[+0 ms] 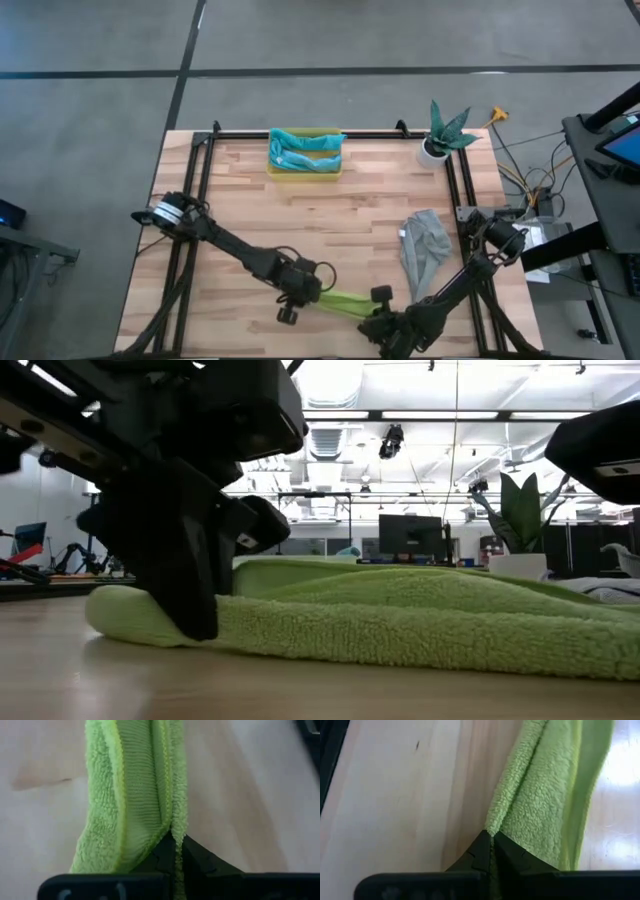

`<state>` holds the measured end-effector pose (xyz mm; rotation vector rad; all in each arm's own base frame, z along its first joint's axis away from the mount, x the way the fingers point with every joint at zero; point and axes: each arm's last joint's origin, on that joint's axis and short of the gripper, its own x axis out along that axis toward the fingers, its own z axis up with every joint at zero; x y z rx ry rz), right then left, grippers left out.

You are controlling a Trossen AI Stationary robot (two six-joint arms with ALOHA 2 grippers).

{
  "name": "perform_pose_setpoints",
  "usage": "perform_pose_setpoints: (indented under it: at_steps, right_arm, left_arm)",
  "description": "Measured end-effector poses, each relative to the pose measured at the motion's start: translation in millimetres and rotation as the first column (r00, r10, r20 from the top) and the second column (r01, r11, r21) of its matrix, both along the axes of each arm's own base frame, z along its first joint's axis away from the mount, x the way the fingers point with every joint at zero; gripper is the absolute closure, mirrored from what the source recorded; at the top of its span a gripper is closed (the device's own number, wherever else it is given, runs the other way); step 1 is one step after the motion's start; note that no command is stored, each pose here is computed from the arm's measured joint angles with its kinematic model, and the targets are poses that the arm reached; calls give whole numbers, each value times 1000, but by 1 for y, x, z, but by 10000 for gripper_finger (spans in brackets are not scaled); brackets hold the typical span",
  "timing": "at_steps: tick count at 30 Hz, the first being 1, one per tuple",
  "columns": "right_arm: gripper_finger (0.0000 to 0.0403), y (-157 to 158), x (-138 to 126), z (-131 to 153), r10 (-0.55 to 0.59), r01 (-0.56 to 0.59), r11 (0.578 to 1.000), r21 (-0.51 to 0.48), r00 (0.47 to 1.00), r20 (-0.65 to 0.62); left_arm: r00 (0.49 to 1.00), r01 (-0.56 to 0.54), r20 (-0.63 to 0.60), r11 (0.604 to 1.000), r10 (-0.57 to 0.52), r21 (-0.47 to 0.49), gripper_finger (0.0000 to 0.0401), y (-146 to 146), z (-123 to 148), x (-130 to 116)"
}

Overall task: Roll microfiber towels into tight, uniform cylinder then place into a basket
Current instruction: Roll the green towel

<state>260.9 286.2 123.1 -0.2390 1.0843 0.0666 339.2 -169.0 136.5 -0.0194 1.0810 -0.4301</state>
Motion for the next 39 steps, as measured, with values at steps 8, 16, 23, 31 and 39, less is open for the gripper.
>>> perform_pose_setpoints:
  at_steps: [8,16,23,31,39]
  right_arm:
    - [394,5,4,6,-80,74,991,112,995,55]
    - [394,1,2,-5,-296,270,924,272,953,60]
    - [394,-9,-5,-23,-361,308,878,366,929,84]
    - [394,-23,-16,-46,-432,279,756,592,893,130]
    - [394,-30,-23,-47,-438,245,725,644,885,156]
  left_arm:
    - [998,62,-19,993,-64,-100,400,-4,9,-2]
    - [997,67,-18,994,-69,-88,400,-2,6,-3]
    - [996,39,80,995,-46,87,399,-1,5,-2]
    - [990,72,112,989,-87,128,399,0,13,-5]
    - [988,95,110,985,-112,146,351,1,25,-10]
